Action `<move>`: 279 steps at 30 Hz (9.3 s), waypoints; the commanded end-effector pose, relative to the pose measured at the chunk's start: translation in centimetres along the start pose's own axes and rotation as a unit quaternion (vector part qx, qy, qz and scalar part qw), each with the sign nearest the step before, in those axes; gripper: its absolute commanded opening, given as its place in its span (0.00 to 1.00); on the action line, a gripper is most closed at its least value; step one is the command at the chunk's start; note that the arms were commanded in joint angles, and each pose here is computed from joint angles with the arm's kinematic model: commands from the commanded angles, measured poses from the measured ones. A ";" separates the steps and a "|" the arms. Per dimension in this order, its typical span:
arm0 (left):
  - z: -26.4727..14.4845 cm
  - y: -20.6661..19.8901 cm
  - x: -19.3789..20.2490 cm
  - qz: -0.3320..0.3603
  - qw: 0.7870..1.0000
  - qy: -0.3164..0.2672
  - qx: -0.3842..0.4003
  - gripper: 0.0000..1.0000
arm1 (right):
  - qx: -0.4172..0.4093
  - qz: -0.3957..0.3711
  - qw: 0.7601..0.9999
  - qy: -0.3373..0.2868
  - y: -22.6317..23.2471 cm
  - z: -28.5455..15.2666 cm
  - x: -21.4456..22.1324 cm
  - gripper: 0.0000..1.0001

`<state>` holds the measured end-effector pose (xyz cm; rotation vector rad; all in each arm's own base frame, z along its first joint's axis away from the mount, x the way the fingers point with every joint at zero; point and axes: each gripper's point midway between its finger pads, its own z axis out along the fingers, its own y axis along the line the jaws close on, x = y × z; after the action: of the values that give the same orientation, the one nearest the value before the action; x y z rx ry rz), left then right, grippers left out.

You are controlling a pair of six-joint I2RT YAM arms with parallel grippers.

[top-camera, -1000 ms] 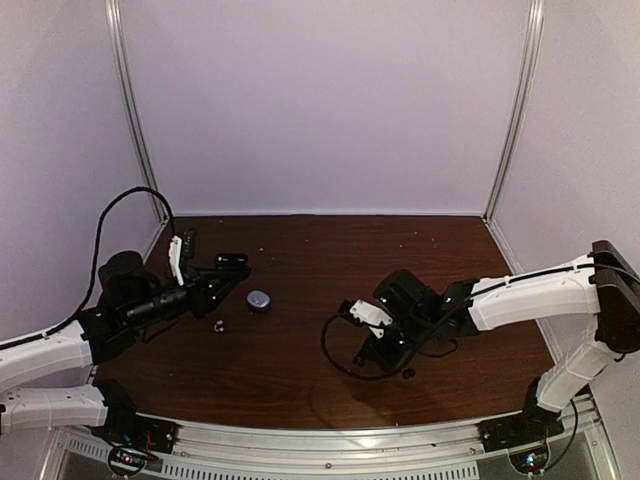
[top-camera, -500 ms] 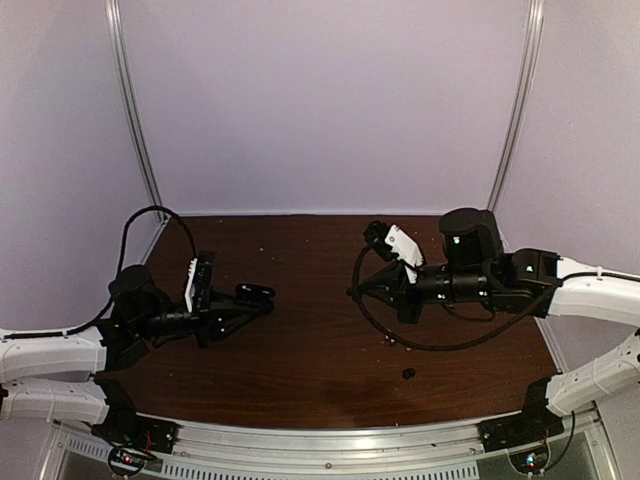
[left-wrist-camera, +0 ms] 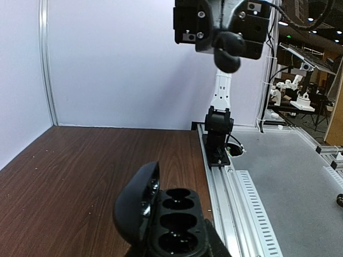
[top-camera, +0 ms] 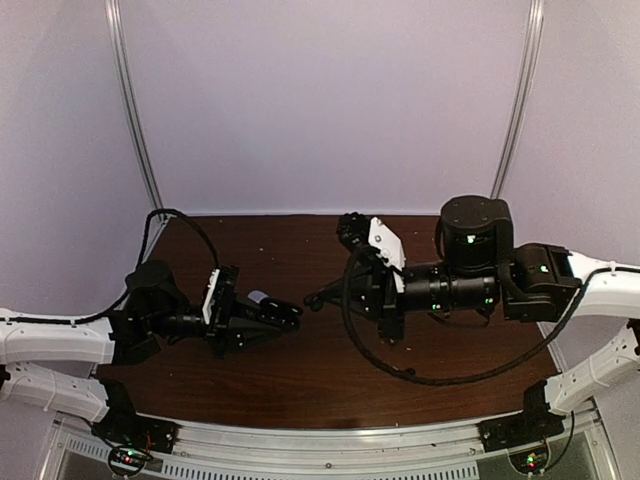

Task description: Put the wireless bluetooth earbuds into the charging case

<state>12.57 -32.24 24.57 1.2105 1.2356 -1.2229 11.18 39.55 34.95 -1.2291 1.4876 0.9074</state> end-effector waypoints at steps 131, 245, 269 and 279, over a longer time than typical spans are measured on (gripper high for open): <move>1.3 -1.7 -4.3 0.041 0.998 -0.046 0.008 0.00 | 0.078 -0.108 0.984 0.118 3.1 7.7 6.1 0.03; 2.2 1.8 0.1 -0.011 0.999 0.004 -0.051 0.00 | 0.213 0.231 0.935 0.164 -8.0 -6.2 14.4 0.35; 1.6 1.3 -0.5 -0.004 0.999 -0.009 -0.049 0.00 | 0.273 0.418 0.786 0.366 -6.1 -8.3 35.4 0.12; 1.3 1.3 -0.3 -0.002 0.999 -0.009 -0.053 0.00 | 0.291 0.398 0.792 0.360 -7.7 -6.3 36.7 0.09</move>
<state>13.78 -33.95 23.12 1.1500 1.3516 -1.1635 14.71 21.44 1.70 -0.4476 2.8116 0.3797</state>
